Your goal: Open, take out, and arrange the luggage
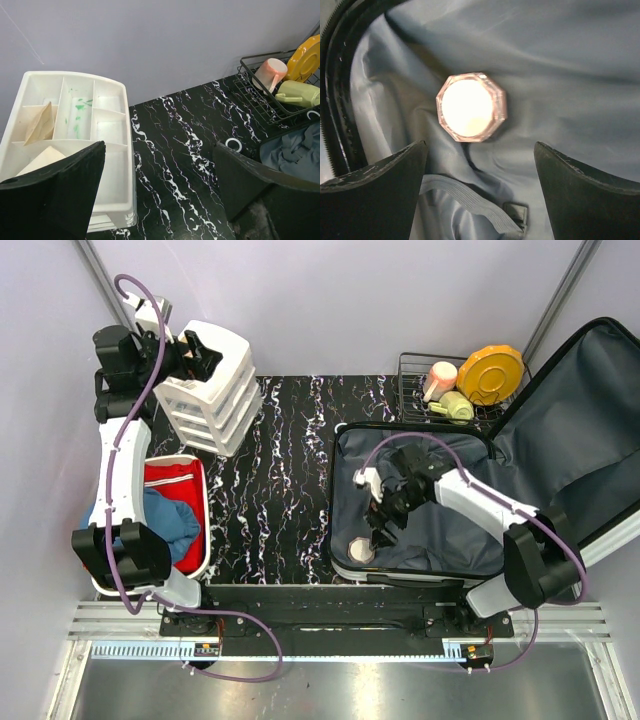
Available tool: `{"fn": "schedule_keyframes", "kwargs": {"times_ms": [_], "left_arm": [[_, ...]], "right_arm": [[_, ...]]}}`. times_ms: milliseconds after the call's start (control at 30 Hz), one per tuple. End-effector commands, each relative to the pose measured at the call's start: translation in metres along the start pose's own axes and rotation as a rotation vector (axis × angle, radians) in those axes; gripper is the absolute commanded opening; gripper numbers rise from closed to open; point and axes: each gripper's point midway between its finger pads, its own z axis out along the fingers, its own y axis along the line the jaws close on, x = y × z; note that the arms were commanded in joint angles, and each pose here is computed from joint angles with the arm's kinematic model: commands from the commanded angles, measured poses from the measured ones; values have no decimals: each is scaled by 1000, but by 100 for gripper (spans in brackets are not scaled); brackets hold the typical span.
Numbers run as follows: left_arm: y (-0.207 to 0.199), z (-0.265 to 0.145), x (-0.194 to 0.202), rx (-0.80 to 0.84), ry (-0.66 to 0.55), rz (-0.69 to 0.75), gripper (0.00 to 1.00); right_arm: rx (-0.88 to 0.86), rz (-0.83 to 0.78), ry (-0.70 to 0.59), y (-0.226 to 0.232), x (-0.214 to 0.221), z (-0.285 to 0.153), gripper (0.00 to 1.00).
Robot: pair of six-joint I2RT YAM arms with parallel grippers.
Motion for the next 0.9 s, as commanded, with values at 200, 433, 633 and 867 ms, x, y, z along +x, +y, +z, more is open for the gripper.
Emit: {"fn": "schedule_keyframes", "kwargs": {"times_ms": [200, 433, 633, 867], "left_arm": [[-11, -19, -34, -11, -99, 46, 91], [-9, -18, -33, -24, -114, 26, 91], [-8, -19, -33, -36, -119, 31, 91], [-8, -20, -34, -36, -127, 24, 91]], "right_arm": [[127, -302, -38, 5, -2, 43, 100], [141, -411, 41, 9, 13, 58, 100], [180, -470, 86, 7, 22, 69, 99], [321, -428, 115, -24, 13, 73, 68]]}}
